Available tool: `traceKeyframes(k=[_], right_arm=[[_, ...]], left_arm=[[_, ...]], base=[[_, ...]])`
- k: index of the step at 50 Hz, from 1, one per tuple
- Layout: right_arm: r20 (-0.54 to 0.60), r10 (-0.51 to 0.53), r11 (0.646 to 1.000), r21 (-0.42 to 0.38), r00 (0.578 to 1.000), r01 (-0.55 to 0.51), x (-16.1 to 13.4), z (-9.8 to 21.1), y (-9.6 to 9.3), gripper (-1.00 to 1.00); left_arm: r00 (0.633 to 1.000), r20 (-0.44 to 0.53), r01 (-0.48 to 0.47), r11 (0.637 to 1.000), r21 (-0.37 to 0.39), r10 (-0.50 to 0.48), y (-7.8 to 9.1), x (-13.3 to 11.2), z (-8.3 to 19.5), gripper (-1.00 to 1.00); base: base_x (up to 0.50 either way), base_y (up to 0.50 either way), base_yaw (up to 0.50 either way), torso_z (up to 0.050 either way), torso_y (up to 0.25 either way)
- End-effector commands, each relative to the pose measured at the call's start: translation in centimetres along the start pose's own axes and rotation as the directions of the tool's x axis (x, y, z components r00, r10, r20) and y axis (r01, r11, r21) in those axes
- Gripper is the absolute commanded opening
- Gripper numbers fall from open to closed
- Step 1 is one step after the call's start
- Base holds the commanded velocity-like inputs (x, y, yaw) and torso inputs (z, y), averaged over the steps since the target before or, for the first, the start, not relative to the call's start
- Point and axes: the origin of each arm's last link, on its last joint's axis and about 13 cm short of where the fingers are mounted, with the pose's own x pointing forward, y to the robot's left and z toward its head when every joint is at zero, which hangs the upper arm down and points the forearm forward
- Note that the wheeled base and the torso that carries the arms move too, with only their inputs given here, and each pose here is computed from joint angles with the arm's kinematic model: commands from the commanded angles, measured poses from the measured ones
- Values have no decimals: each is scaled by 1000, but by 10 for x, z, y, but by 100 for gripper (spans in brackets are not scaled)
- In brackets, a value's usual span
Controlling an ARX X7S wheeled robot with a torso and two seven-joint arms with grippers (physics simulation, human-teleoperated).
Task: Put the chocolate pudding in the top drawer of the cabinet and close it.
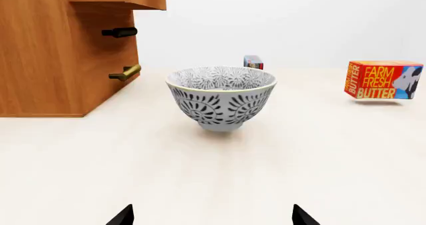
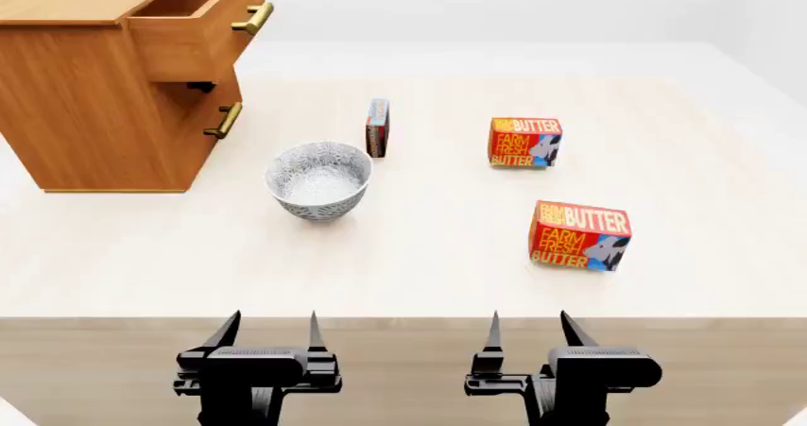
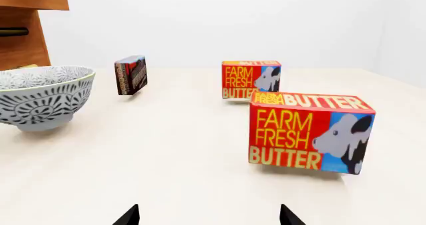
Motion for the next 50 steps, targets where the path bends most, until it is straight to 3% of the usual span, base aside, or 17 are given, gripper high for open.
traceKeyframes(k=[1, 17, 35, 40, 47, 50], right_arm=[[0, -2, 1000, -3, 1000, 2, 0, 0, 0, 100], [11, -14, 1000, -20, 1000, 14, -4, 3, -1, 100], [15, -26, 999, -22, 1000, 26, -2, 6, -3, 100], [31, -30, 999, -27, 999, 31, -3, 12, -4, 100], [92, -38, 995, -93, 995, 46, -6, 33, -4, 100], [123, -13, 995, -95, 992, 25, -11, 55, -6, 100]], left_arm=[[1000, -5, -3, 1000, -6, 3, 0, 0, 0, 100], [1000, 6, 4, 1000, 6, -4, 0, -2, 2, 100], [1000, 10, 12, 1000, 5, -12, 1, -1, 5, 100], [1000, 28, 3, 1000, 18, -4, 3, 0, 11, 100], [997, 77, -11, 998, 59, 7, 5, 2, 28, 100], [993, 121, -6, 998, 59, -1, 7, 2, 52, 100]], base=[[0, 0, 0, 0, 0], [0, 0, 0, 0, 0], [0, 0, 0, 49, 0], [0, 0, 0, 50, 0], [0, 0, 0, 50, 0], [0, 0, 0, 50, 0]])
